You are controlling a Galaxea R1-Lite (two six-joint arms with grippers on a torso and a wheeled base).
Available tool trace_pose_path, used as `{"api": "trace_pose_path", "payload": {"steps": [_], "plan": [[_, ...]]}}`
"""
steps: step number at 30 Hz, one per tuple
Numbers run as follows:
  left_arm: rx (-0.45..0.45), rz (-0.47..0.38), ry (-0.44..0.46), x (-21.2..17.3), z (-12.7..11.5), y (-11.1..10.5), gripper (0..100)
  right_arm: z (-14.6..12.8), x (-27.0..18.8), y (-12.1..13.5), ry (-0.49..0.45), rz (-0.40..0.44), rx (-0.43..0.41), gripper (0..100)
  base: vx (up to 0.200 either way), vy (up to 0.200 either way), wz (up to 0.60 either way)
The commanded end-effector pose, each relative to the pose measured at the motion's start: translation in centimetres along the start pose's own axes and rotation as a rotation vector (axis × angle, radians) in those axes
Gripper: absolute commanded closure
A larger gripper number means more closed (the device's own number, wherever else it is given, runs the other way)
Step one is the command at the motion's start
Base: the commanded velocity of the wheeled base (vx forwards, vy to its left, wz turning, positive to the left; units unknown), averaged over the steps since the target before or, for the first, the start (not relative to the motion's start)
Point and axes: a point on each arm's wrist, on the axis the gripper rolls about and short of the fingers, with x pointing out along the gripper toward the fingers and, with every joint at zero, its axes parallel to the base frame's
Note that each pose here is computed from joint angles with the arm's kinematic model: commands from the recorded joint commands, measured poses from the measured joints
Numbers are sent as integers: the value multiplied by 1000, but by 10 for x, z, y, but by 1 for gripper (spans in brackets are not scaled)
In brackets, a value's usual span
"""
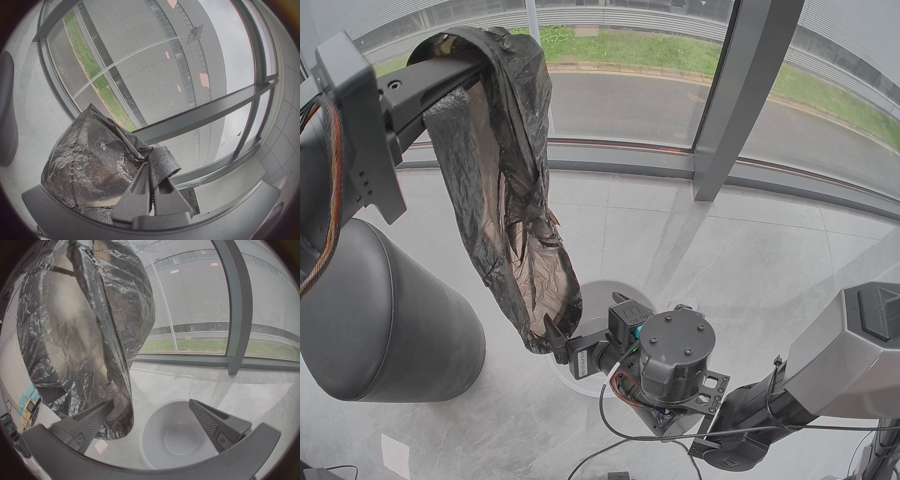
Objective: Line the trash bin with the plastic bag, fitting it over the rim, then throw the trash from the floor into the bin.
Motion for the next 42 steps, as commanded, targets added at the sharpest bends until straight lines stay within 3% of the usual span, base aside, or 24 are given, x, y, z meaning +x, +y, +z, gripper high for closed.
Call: {"api": "trace_pose_path", "payload": {"steps": [1, 2, 25, 35, 42], "plan": [[-2, -4, 6, 0, -1, -1, 100, -3, 5, 3, -2, 1, -4, 0, 0, 0, 0], [-2, -4, 6, 0, -1, -1, 100, -3, 5, 3, -2, 1, -4, 100, 0, 0, 0], [3, -15, 40, -4, -5, 3, 100, 3, -2, 0, 7, -6, -15, 100, 0, 0, 0], [30, -5, 140, -7, -13, 32, 100, 20, -62, -9, 150, 41, -63, 100, 0, 0, 0], [27, 34, 194, 5, -25, 46, 100, 32, -79, -13, 245, 84, -6, 100, 0, 0, 0]]}}
